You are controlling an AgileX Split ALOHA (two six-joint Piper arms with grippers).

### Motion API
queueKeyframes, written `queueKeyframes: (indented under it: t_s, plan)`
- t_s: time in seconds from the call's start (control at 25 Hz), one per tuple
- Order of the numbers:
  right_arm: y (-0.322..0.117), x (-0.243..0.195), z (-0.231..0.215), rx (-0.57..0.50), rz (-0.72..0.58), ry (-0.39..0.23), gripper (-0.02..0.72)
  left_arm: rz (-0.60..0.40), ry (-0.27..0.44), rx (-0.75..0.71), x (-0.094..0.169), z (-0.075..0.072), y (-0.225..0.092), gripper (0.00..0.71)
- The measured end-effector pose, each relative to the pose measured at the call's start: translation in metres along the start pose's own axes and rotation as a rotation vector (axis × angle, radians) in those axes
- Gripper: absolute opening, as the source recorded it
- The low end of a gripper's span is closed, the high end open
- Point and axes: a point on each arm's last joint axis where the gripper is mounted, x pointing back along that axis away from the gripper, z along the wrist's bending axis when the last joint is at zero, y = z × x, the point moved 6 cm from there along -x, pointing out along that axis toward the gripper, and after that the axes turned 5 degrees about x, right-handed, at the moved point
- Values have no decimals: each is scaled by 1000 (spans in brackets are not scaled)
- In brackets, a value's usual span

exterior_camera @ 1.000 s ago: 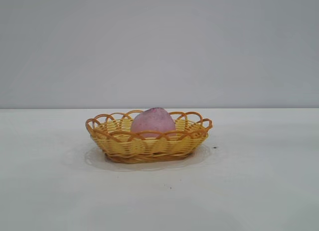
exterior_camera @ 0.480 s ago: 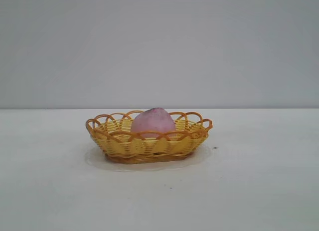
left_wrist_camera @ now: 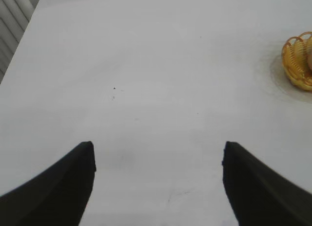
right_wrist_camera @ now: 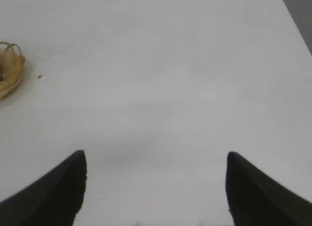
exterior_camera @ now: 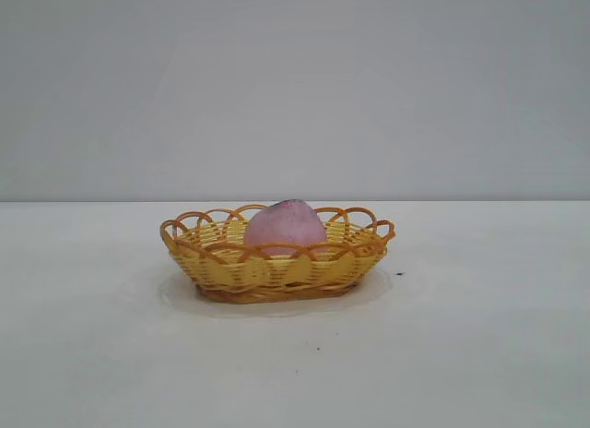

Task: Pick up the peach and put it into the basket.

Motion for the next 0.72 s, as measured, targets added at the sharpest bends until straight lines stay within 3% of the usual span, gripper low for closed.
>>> queueKeyframes:
  t_s: [0.72]
  plan:
    - [0,0,1,17,0,22,511,0,0,0,0,0,0,484]
